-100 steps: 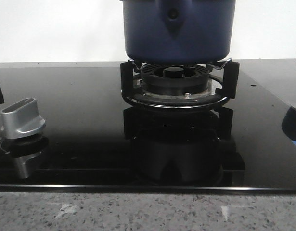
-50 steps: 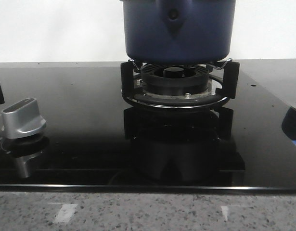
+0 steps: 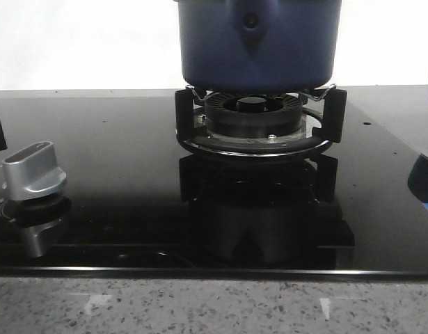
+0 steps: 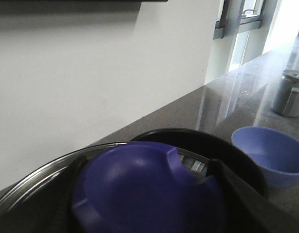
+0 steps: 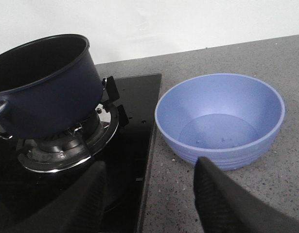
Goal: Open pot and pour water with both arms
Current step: 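Lower the right gripper onto the light blue bowl rim and grasp it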
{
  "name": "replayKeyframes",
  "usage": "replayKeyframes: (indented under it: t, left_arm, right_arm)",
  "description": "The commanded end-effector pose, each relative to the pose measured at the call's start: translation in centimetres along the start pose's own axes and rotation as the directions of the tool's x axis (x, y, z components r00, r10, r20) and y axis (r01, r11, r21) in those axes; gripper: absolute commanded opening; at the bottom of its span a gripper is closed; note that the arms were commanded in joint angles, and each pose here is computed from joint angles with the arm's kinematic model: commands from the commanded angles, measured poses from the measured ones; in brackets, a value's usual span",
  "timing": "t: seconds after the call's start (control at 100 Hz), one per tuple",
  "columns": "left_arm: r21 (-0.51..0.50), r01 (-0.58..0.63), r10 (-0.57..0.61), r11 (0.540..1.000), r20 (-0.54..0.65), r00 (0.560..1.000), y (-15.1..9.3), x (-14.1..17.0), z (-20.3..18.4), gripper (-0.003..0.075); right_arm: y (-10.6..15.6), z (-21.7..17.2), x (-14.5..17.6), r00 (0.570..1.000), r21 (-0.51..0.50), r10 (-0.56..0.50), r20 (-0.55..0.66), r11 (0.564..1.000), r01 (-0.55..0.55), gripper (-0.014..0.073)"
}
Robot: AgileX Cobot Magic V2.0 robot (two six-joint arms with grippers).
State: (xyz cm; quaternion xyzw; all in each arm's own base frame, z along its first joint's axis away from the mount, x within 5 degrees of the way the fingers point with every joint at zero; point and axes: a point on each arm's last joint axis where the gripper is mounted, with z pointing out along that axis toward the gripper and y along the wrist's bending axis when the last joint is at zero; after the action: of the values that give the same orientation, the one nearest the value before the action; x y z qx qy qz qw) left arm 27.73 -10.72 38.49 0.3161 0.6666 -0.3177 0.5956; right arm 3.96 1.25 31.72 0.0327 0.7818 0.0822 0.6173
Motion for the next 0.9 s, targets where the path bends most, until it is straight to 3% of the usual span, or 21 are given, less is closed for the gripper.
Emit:
replayKeyframes:
  t: [0.0, 0.26, 0.43, 0.64, 0.79, 0.89]
  left_arm:
    - [-0.025, 0.013, -0.01, 1.0, 0.112, 0.994, -1.3, -1.6, -2.1, 0.0202]
    - [-0.054, 0.036, -0.03, 0.998, 0.111, 0.993, -1.9, 0.2, -3.3, 0.0204]
    - [-0.057, 0.046, -0.038, 0.997, 0.135, 0.99, -1.8, 0.0, -3.3, 0.0262]
    - [-0.059, 0.044, -0.036, 0.997, 0.142, 0.989, -1.8, 0.0, -3.4, 0.0265]
    - [-0.057, 0.044, -0.036, 0.997, 0.142, 0.989, -1.9, 0.0, -3.3, 0.0265]
    - [-0.052, 0.044, -0.036, 0.998, 0.143, 0.989, -1.9, -0.1, -3.3, 0.0265]
  right_arm:
    - [0.2, -0.1, -1.9, 0.997, -0.006, 0.007, 0.074, 1.0, -0.007, 0.0363]
    - [0.8, 1.1, -7.3, 0.997, -0.013, 0.056, 0.057, 0.998, -0.056, 0.0363]
    - [0.9, 3.0, -11.0, 0.994, 0.008, 0.11, -0.027, 0.994, -0.11, 0.0363]
    - [-0.9, 6.3, -13.7, 0.982, 0.204, 0.121, -0.143, 0.975, -0.09, 0.0363]
    - [-2.7, 8.7, -14.2, 0.962, 0.373, 0.134, -0.24, 0.927, -0.036, 0.0363]
    - [-3.9, 10.6, -13.7, 0.928, 0.434, 0.19, -0.321, 0.9, -0.034, 0.0363]
